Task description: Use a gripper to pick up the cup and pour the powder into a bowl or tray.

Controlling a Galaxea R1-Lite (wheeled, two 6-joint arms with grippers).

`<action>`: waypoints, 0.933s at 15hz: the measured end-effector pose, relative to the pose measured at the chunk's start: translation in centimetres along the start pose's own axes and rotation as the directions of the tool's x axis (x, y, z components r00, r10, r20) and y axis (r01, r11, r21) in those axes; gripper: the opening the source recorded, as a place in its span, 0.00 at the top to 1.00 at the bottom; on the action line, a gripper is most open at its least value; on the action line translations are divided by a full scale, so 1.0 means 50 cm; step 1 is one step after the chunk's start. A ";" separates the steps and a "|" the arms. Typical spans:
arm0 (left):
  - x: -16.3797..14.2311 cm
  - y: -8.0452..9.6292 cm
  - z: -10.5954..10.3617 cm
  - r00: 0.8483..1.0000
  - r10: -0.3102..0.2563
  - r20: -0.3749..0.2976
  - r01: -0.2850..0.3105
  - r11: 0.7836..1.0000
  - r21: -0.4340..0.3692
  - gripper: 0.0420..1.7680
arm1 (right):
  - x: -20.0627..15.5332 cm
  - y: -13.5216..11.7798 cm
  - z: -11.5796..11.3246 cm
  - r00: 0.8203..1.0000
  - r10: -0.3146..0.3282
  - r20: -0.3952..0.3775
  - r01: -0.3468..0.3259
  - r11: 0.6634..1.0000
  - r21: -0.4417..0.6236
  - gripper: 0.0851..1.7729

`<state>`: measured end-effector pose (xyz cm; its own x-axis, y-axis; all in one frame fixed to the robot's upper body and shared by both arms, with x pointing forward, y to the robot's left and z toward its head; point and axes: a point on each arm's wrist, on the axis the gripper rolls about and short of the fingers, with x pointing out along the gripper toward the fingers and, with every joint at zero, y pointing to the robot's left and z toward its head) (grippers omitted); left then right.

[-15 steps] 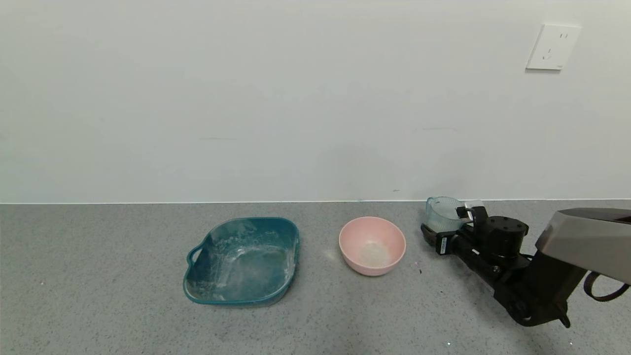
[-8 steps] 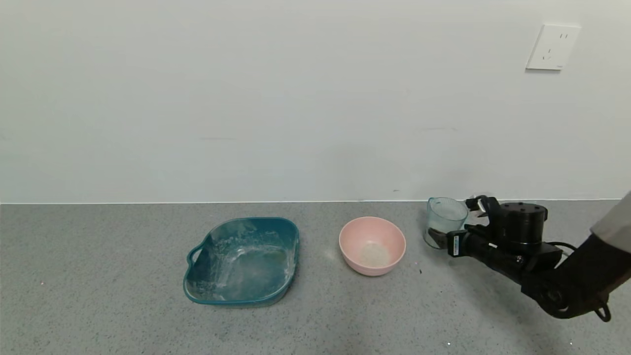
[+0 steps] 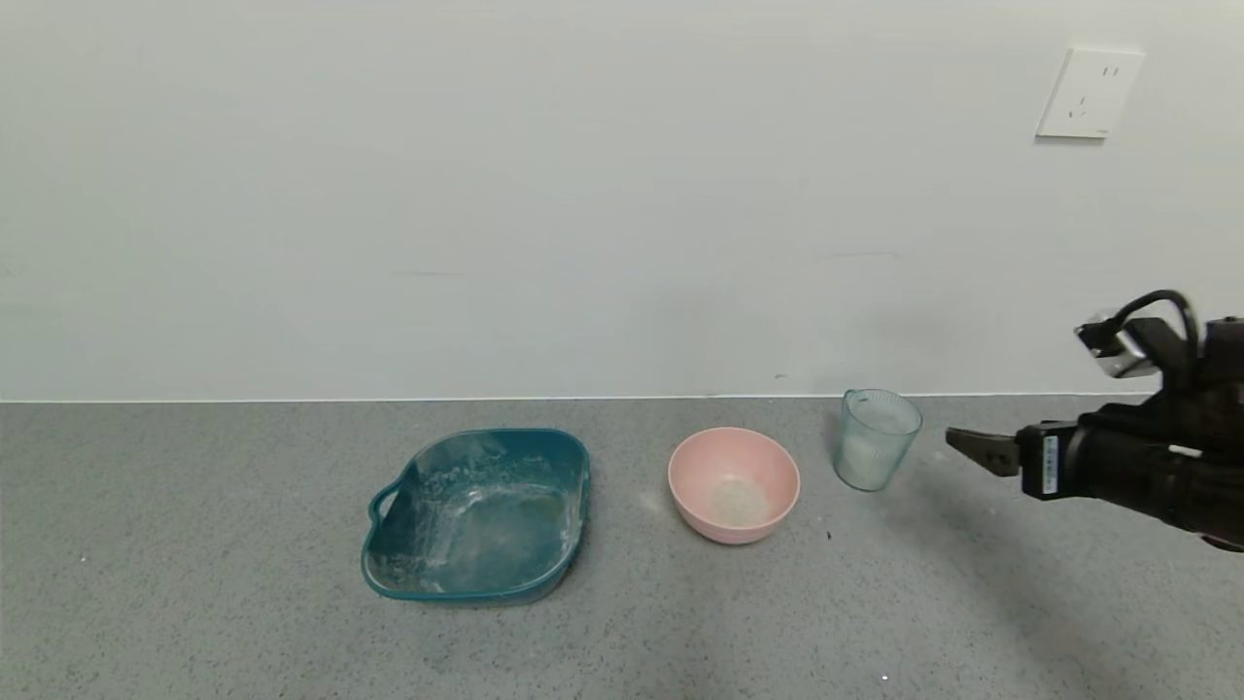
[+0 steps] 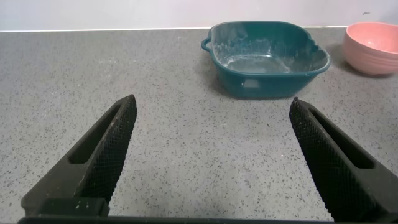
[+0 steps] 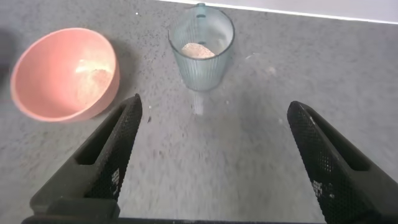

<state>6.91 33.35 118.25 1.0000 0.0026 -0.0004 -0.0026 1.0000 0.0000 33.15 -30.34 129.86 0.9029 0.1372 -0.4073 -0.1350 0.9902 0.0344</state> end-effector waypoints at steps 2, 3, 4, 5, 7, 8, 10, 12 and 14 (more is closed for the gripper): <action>0.000 0.000 0.000 1.000 0.000 0.000 0.000 1.000 0.000 0.00 | -0.087 0.001 0.016 1.000 -0.004 0.015 0.004 1.000 -0.009 0.04; 0.000 0.000 0.000 1.000 0.000 0.000 0.000 1.000 0.000 0.00 | -0.131 0.003 0.022 0.999 -0.003 0.042 0.004 1.000 -0.015 0.04; 0.000 0.000 0.000 1.000 0.000 0.000 0.000 1.000 0.000 0.00 | -0.173 0.004 0.024 0.997 -0.002 0.074 0.003 1.000 -0.020 0.04; 0.000 0.000 0.000 1.000 0.000 0.000 0.000 1.000 0.000 0.00 | -0.215 0.005 0.023 0.995 -0.002 0.102 0.005 1.000 -0.025 0.04; 0.000 0.000 0.000 1.000 0.000 0.000 0.000 1.000 0.000 0.00 | -0.288 0.004 0.012 0.990 -0.007 0.143 0.011 1.000 -0.026 0.04; 0.000 0.000 0.000 1.000 0.000 0.000 0.000 1.000 0.000 0.00 | -0.324 0.003 0.005 0.985 -0.010 0.171 0.015 1.000 -0.026 0.04; 0.000 0.000 0.000 1.000 0.000 0.000 0.000 1.000 0.000 0.00 | -0.380 0.000 -0.012 0.974 -0.029 0.227 0.034 0.999 -0.020 0.04; 0.000 0.000 0.000 1.000 0.000 0.000 0.000 1.000 0.000 0.00 | -0.427 -0.001 -0.038 0.962 -0.055 0.268 0.061 0.998 -0.012 0.04; 0.000 0.000 0.000 1.000 0.000 0.000 0.000 1.000 0.000 0.00 | -0.469 0.002 -0.069 0.950 -0.067 0.305 0.073 0.997 -0.010 0.04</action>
<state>6.91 33.35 118.25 1.0000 0.0026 -0.0004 -0.0026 1.0000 0.0000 10.53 -33.53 136.26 0.9912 0.0715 -0.1112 -0.0725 0.9974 -0.0046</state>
